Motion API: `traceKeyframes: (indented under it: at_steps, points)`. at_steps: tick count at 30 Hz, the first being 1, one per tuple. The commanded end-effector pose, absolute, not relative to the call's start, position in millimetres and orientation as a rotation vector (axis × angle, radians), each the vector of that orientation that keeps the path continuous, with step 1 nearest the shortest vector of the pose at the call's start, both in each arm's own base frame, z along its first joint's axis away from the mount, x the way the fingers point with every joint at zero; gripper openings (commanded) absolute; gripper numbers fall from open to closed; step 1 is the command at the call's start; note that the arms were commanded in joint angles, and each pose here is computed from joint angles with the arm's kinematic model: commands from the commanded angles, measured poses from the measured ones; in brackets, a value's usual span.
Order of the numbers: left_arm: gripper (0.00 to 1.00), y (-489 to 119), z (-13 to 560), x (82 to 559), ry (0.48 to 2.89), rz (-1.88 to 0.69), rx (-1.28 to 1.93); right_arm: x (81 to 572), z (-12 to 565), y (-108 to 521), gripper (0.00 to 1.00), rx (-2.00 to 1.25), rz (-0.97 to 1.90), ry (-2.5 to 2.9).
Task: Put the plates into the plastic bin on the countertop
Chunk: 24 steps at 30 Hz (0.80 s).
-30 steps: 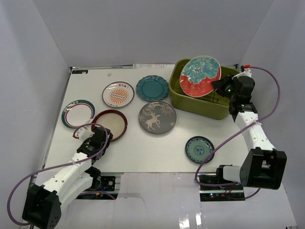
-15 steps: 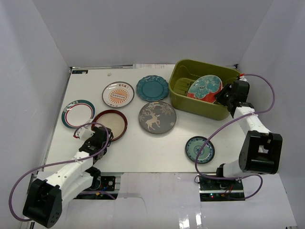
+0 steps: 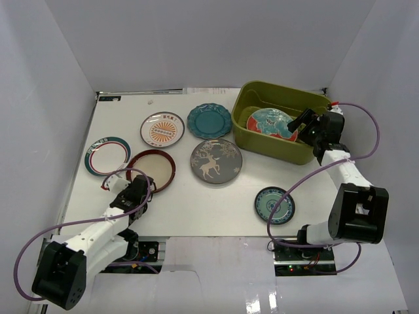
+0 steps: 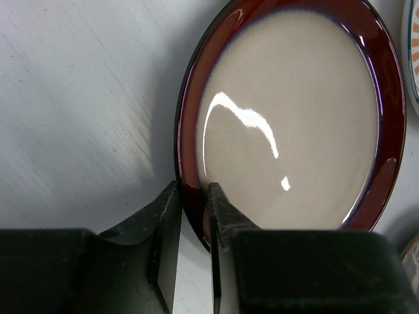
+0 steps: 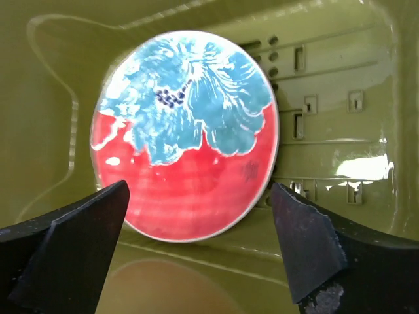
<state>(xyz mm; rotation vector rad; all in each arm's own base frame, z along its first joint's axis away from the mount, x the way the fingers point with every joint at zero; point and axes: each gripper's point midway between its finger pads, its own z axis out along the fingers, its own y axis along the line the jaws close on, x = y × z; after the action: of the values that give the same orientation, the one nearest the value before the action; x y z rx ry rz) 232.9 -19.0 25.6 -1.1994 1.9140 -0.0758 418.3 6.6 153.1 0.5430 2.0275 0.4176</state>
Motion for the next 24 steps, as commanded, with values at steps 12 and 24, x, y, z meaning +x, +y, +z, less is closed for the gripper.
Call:
traceKeyframes:
  at_steps: [12,24]
  points:
    - [0.0,-32.6,49.0,238.3,1.958,-0.165,-1.052,346.1,265.7,100.7,0.96,0.206,0.752,1.695]
    - [0.0,-54.5,163.0,249.9,1.788,-0.454,-0.864,236.3,202.5,282.7,0.97,-0.28,1.306,1.971]
